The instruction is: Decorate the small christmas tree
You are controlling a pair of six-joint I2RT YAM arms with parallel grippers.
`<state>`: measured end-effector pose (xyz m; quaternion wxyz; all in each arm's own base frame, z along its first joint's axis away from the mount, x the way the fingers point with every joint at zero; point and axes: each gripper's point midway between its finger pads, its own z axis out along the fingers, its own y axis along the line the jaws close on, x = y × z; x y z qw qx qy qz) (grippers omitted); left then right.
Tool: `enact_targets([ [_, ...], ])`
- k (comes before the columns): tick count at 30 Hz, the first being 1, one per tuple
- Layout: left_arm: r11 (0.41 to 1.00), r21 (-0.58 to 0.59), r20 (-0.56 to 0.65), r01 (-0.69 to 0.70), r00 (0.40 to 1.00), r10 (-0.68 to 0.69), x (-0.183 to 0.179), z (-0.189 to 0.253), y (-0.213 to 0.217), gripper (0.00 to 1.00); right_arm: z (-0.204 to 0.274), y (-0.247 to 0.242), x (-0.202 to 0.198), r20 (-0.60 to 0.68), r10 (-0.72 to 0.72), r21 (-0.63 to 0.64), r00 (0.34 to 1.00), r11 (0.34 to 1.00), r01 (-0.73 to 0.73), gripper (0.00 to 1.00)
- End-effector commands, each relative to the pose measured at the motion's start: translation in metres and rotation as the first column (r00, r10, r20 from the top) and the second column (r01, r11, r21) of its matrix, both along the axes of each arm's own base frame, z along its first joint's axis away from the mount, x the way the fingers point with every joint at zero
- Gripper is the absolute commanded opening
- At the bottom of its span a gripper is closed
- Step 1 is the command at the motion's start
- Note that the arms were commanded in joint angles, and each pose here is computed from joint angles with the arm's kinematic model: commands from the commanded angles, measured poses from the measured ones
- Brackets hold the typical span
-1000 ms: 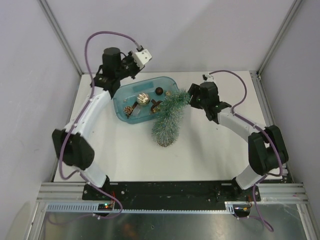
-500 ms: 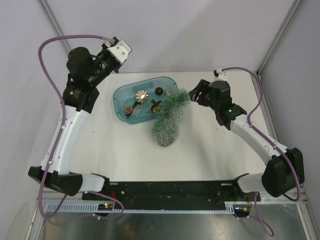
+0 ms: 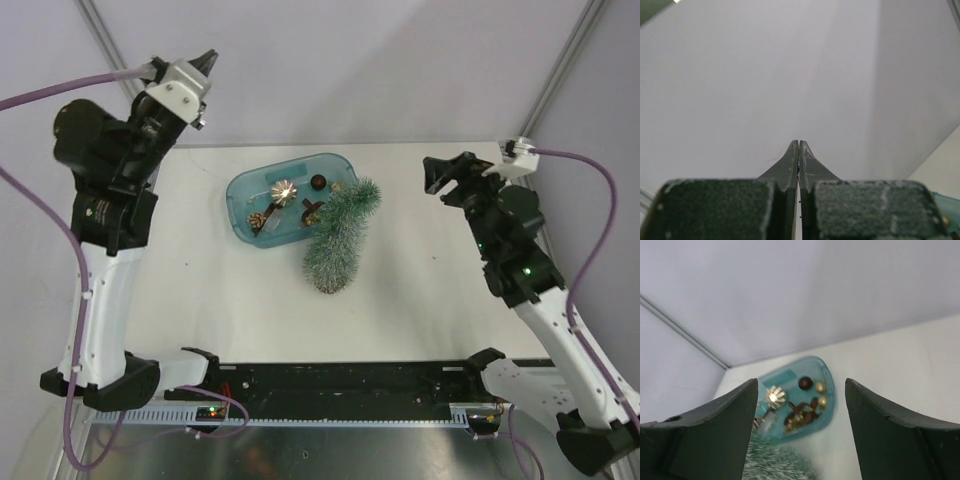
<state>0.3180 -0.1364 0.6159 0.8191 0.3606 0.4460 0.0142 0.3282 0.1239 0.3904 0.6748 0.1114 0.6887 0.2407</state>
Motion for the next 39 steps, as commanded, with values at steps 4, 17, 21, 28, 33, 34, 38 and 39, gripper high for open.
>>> enact_targets([
  [4, 0.994, -0.105, 0.225, 0.024, 0.974, 0.001, -0.074, 0.079, 0.022, 0.00, 0.096, 0.019, -0.065, 0.289, 0.095, 0.001, 0.952, 0.995, -0.099, 0.77],
  [17, 0.957, -0.173, 0.266, 0.235, 0.946, -0.184, -0.158, 0.099, 0.019, 0.01, 0.131, 0.259, -0.173, 0.333, 0.510, -0.463, 0.793, 0.821, -0.333, 0.96],
  [21, 0.950, -0.186, 0.265, 0.251, 0.944, -0.197, -0.170, 0.097, 0.021, 0.02, 0.118, 0.316, -0.166, 0.302, 0.574, -0.537, 0.761, 0.762, -0.362, 0.99],
  [28, 0.946, -0.187, 0.266, 0.265, 0.941, -0.211, -0.184, 0.092, 0.023, 0.01, 0.095, 0.361, -0.118, 0.262, 0.592, -0.534, 0.762, 0.747, -0.397, 0.99],
  [33, 0.945, -0.186, 0.252, 0.268, 0.943, -0.218, -0.184, 0.086, 0.022, 0.01, 0.092, 0.377, -0.101, 0.271, 0.597, -0.525, 0.755, 0.749, -0.404, 0.98],
  [34, 0.945, -0.186, 0.248, 0.268, 0.944, -0.219, -0.183, 0.085, 0.022, 0.01, 0.091, 0.379, -0.098, 0.272, 0.589, -0.526, 0.761, 0.753, -0.395, 0.97],
  [38, 0.946, -0.188, 0.234, 0.265, 0.947, -0.219, -0.178, 0.081, 0.021, 0.01, 0.093, 0.387, -0.087, 0.283, 0.584, -0.522, 0.761, 0.759, -0.388, 0.95],
  [39, 0.946, -0.188, 0.232, 0.265, 0.948, -0.219, -0.178, 0.081, 0.021, 0.01, 0.092, 0.390, -0.084, 0.281, 0.587, -0.521, 0.759, 0.758, -0.393, 0.95],
])
